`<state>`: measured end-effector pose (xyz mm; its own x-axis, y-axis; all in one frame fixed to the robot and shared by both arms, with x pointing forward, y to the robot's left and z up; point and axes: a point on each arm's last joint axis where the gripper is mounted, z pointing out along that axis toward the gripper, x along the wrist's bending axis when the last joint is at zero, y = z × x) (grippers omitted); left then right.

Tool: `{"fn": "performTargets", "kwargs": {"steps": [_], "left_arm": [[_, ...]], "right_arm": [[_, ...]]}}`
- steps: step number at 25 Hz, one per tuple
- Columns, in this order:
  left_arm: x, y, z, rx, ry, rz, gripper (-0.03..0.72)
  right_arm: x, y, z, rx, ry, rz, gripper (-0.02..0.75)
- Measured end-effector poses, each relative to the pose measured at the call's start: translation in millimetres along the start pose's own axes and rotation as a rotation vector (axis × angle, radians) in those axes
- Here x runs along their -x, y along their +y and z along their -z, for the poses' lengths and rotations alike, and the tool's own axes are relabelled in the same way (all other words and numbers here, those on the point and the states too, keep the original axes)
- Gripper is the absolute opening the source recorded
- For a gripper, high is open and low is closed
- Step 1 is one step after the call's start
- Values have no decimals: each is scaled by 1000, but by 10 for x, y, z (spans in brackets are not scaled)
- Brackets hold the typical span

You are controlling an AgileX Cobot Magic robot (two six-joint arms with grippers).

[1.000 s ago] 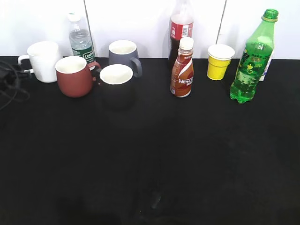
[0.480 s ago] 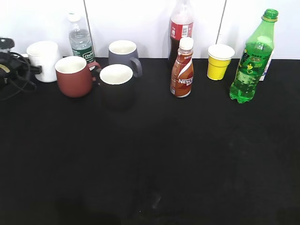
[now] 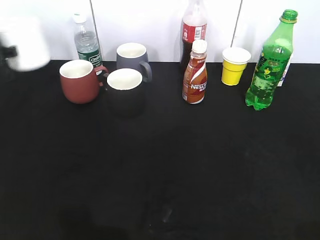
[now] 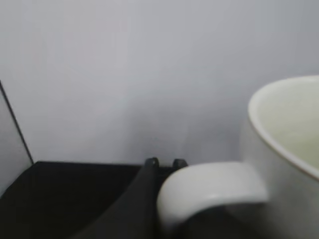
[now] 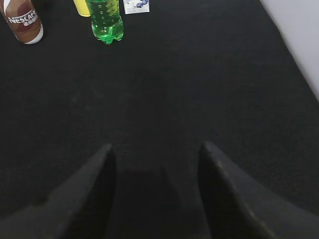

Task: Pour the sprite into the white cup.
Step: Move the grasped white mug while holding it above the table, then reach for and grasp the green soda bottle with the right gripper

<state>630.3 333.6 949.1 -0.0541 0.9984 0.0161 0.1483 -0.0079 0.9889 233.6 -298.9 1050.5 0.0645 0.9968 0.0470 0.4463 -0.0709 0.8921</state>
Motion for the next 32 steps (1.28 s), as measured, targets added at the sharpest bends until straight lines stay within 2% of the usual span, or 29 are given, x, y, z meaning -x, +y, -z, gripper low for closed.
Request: {"fn": "performTargets", "kwargs": {"steps": [3, 5, 7, 9, 10, 12, 13, 17, 19, 21, 23, 25, 32], "left_arm": [[230, 93, 840, 72, -84, -25, 57], [434, 114, 1166, 80, -163, -39, 57], [709, 82, 1283, 74, -274, -59, 57], [960, 47, 1337, 68, -375, -79, 56], [1046, 15, 1353, 58, -408, -87, 56], [1145, -31, 1372, 44, -448, -96, 56], [1164, -55, 1370, 37, -462, -106, 56], [1182, -132, 1342, 21, -473, -113, 56], [1183, -125, 1342, 28, -474, -112, 56], [1184, -124, 1343, 29, -475, -113, 56], [1184, -123, 1343, 30, -475, -112, 56], [1184, -122, 1343, 31, -475, -112, 56], [1184, -121, 1343, 32, -475, -112, 55]], "right_arm": [[0, 8, 9, 5, 0, 0, 396], [-12, 217, -51, 78, 3, 1, 396], [-28, 508, -372, 211, 7, 21, 397], [-39, 594, -925, 271, 8, 59, 401], [-42, 540, -1221, 269, 11, 68, 448], [-49, 448, -1796, 219, 19, 76, 624], [-65, 408, -2009, 231, 35, 102, 647], [-184, 186, -2827, 199, 174, 127, 659], [-220, 109, -3141, 194, 202, 117, 659], [-361, 64, -3399, 177, 232, 115, 659], [-493, 37, -3645, 178, 176, 59, 659], [-517, 11, -3860, 183, 137, 37, 659], [-581, -14, -4380, 223, 134, 33, 639]]}}
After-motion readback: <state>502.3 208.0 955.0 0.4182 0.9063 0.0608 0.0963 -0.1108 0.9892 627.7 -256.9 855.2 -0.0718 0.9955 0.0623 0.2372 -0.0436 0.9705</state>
